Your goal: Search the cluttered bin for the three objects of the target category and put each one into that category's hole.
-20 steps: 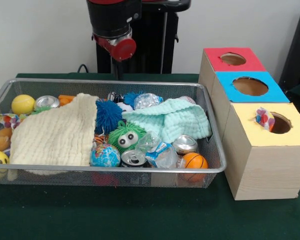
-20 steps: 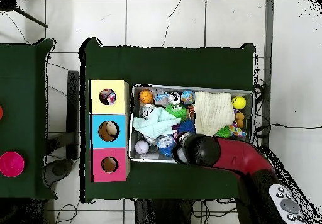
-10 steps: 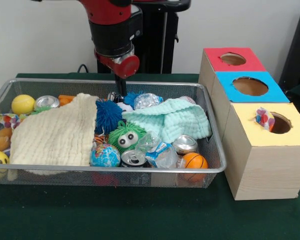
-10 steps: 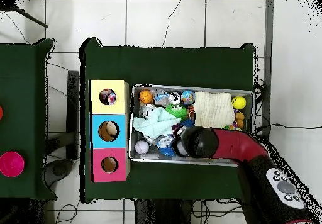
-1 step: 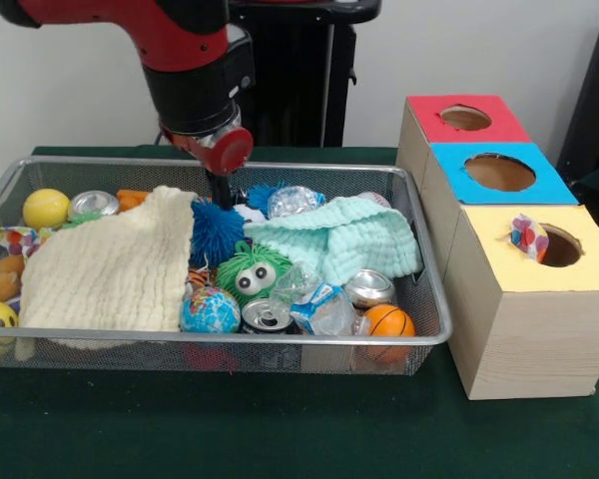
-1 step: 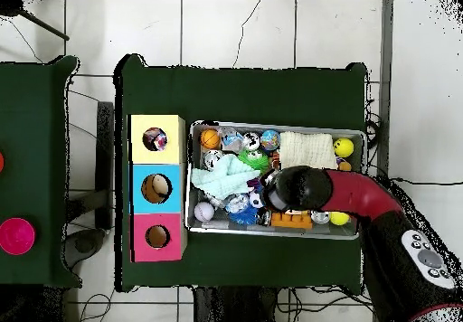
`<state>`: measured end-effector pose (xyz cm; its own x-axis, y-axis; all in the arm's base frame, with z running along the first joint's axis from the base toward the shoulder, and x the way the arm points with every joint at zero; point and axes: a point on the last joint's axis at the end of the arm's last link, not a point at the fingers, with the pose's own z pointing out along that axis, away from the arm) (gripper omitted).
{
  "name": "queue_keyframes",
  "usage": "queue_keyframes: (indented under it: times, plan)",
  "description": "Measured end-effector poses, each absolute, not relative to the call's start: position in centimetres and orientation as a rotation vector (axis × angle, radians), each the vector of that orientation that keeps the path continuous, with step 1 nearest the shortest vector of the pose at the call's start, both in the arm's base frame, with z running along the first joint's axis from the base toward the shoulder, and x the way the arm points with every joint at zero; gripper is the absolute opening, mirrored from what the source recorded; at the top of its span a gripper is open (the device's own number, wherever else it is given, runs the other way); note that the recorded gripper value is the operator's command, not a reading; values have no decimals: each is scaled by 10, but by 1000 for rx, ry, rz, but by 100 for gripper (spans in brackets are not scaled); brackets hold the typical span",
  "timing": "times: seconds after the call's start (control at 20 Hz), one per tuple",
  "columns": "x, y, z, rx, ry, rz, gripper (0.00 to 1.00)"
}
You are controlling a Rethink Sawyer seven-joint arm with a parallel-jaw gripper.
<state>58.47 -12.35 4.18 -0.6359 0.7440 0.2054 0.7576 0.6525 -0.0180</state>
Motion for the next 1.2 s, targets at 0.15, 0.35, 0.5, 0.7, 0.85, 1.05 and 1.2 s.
queue_keyframes:
  times: [0.15,0.35,0.5,0.7,0.85,1.05,1.2]
  plan:
    - [590,-144,51,-1173,-2677,-110,0]
    - [594,-161,59,-1147,-2692,-112,0]
    - [595,-171,62,-1154,-2703,-115,0]
    - [592,-175,61,-1131,-2722,-85,100]
    - [591,-176,60,-1120,-2729,-74,100]
    - [588,-177,55,-1083,-2769,-44,100]
    - [588,-178,52,-1062,-2807,-28,100]
